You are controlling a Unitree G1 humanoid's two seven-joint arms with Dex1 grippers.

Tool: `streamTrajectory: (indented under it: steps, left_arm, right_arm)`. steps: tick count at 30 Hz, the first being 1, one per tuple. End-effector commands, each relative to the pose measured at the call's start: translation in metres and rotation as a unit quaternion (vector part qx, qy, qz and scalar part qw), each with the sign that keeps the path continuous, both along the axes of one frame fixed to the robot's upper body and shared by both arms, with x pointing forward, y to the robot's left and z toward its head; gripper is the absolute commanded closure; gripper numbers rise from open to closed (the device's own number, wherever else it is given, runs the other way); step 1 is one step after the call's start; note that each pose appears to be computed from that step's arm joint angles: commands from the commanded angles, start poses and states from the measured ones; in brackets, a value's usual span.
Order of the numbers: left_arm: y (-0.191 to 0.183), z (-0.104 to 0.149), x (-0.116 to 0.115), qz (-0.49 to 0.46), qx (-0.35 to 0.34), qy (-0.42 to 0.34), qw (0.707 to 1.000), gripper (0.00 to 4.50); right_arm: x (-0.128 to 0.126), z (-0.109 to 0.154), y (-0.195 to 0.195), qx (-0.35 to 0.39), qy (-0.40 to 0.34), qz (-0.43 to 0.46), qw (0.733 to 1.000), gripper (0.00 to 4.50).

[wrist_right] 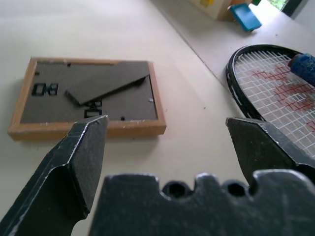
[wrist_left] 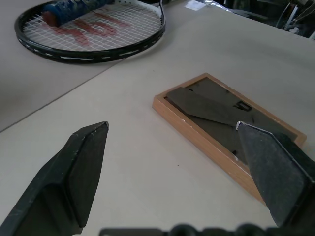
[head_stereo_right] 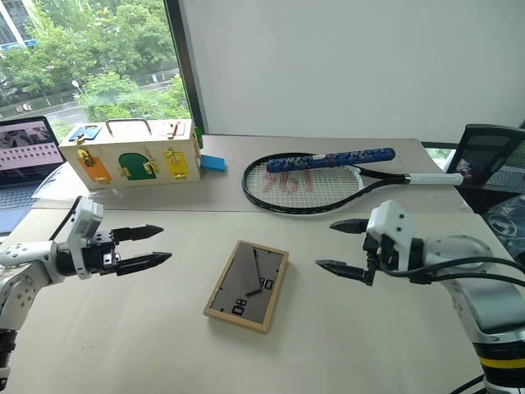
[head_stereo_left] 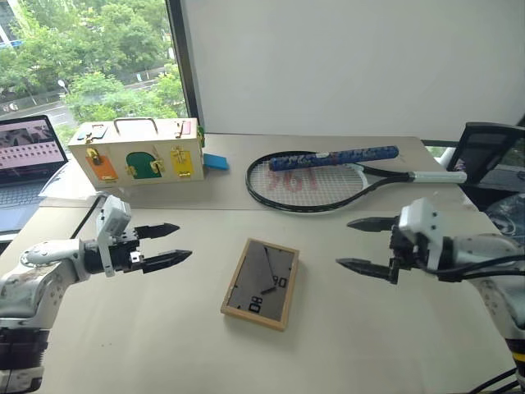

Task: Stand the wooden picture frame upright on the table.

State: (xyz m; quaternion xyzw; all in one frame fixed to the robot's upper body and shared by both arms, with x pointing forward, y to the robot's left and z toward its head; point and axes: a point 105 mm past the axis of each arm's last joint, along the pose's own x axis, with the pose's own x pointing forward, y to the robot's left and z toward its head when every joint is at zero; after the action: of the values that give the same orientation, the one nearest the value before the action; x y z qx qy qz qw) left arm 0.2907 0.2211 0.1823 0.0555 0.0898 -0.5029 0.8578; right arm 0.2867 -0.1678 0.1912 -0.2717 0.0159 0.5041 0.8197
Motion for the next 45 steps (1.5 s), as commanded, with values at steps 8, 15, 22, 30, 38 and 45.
streamTrajectory:
  steps: [8,15,22,30,38,45]
  left_arm:
    - [0.000,0.009,-0.013,-0.040,0.004,-0.009,0.999,0.00]
    - [0.001,0.000,-0.012,-0.039,0.026,0.002,0.999,0.00]
    - [-0.019,-0.032,0.010,-0.006,0.062,0.007,0.998,2.13]
    - [-0.064,-0.066,0.013,-0.011,0.085,0.023,0.996,4.40]
    - [-0.091,-0.083,-0.005,-0.054,0.092,0.062,0.992,4.40]
    - [-0.096,-0.086,-0.014,-0.063,0.099,0.073,0.990,4.40]
  right_arm:
    - [-0.005,-0.019,0.007,-0.065,-0.084,0.036,0.994,0.04]
    - [-0.018,-0.040,0.011,-0.058,0.016,0.038,0.997,0.04]
    - [-0.007,-0.061,-0.020,-0.048,0.099,-0.093,0.990,2.41]
    - [0.001,-0.070,-0.009,0.004,0.129,-0.148,0.981,4.47]
    - [0.012,-0.088,0.041,-0.002,0.133,-0.087,0.987,4.47]
    - [0.029,-0.087,0.069,-0.003,0.121,-0.055,0.991,4.47]
